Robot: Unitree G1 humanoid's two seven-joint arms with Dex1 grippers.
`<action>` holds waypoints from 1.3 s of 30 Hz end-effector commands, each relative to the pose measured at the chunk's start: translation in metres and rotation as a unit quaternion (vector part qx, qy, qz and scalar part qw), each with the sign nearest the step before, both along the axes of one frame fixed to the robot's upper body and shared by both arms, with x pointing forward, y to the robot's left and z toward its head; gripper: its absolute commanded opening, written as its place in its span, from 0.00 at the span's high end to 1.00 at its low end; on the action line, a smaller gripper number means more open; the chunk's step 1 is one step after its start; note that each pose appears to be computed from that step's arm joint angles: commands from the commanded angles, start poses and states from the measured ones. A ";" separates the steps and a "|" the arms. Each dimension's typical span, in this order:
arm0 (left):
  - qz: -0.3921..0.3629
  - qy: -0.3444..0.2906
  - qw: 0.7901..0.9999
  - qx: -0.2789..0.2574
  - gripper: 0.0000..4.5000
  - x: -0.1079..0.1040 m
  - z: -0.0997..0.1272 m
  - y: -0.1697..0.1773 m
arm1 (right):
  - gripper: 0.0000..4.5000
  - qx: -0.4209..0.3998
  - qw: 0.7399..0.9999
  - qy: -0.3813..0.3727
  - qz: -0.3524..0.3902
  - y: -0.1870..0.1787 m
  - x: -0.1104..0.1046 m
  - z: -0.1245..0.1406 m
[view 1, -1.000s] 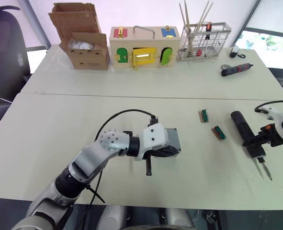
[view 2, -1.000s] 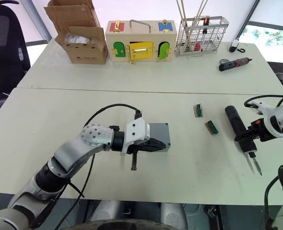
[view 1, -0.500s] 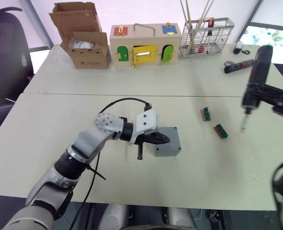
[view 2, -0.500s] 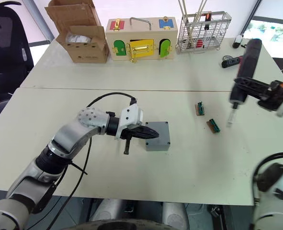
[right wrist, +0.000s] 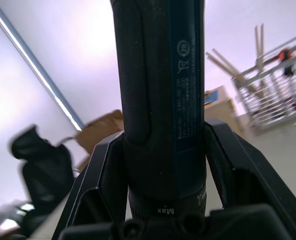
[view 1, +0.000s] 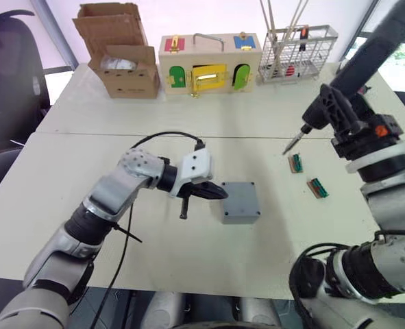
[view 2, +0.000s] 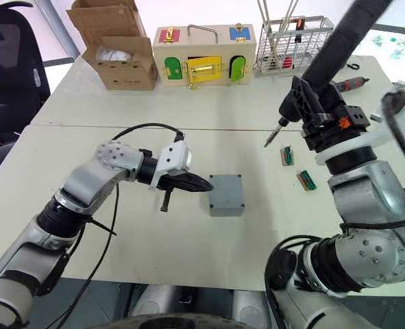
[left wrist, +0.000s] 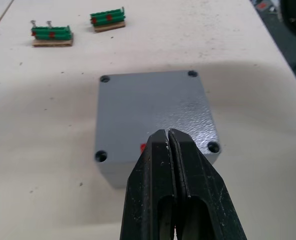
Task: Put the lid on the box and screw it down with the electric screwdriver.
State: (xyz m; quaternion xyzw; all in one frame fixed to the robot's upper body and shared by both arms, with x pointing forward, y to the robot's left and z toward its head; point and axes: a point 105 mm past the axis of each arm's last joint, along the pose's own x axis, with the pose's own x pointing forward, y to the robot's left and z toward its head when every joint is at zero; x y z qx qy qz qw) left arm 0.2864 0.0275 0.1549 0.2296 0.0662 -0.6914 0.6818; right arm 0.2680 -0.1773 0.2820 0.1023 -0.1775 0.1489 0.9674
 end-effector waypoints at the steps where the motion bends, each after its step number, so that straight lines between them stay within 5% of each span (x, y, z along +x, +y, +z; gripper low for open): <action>1: 0.003 -0.038 0.999 0.000 1.00 0.002 0.007 -0.004 | 0.56 -0.031 0.998 -0.053 0.014 0.018 -0.010 0.007; 9: 0.016 -0.029 0.999 -0.016 1.00 0.000 -0.002 -0.019 | 0.56 -0.057 0.997 -0.051 0.024 0.042 -0.006 -0.015; 17: 0.012 -0.023 0.999 0.029 1.00 -0.003 -0.021 -0.017 | 0.56 -0.063 0.996 -0.050 0.038 0.059 -0.004 -0.030; 39: 0.038 -0.003 0.999 0.030 1.00 0.005 -0.030 -0.006 | 0.56 -0.084 0.995 -0.030 0.032 0.064 0.006 -0.063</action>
